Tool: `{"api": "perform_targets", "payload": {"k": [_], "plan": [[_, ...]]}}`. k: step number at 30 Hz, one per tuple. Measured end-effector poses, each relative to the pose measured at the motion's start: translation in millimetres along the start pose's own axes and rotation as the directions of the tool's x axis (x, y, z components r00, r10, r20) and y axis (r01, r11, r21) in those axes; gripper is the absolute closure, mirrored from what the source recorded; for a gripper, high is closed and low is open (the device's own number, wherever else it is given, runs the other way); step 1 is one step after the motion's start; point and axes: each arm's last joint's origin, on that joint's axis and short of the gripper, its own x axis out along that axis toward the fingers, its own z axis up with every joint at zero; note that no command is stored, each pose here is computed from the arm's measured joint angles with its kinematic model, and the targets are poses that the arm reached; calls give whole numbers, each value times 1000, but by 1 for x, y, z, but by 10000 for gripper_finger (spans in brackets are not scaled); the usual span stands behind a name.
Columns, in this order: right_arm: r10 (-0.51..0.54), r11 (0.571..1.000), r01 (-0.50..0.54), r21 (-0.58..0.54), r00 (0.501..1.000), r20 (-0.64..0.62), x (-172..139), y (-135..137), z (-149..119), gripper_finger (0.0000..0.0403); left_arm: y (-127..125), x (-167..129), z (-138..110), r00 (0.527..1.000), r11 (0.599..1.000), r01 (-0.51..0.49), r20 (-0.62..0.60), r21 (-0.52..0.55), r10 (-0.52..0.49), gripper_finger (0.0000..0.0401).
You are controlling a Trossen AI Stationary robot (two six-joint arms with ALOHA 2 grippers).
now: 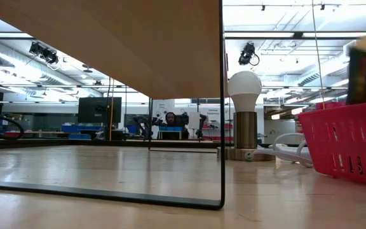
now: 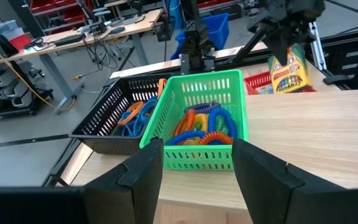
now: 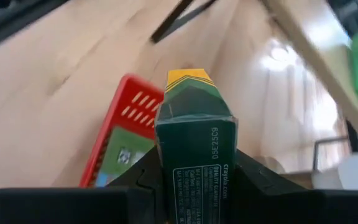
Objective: Pick & Place Office Desk Supplies
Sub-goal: Put the box of crayon into the red bin
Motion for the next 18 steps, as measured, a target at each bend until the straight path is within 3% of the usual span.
{"api": "perform_targets", "payload": {"k": [5, 18], "plan": [[16, 990, -14, -143, 1000, 12, 9, 6, -19, 292, 0, 0, 0, 1000, 1000, 0, 0, 4, 0, 204], [21, 983, -27, -181, 999, -35, 14, 4, -29, 292, 0, 0, 0, 1000, 1000, 1, 0, 7, -1, 204]]}}
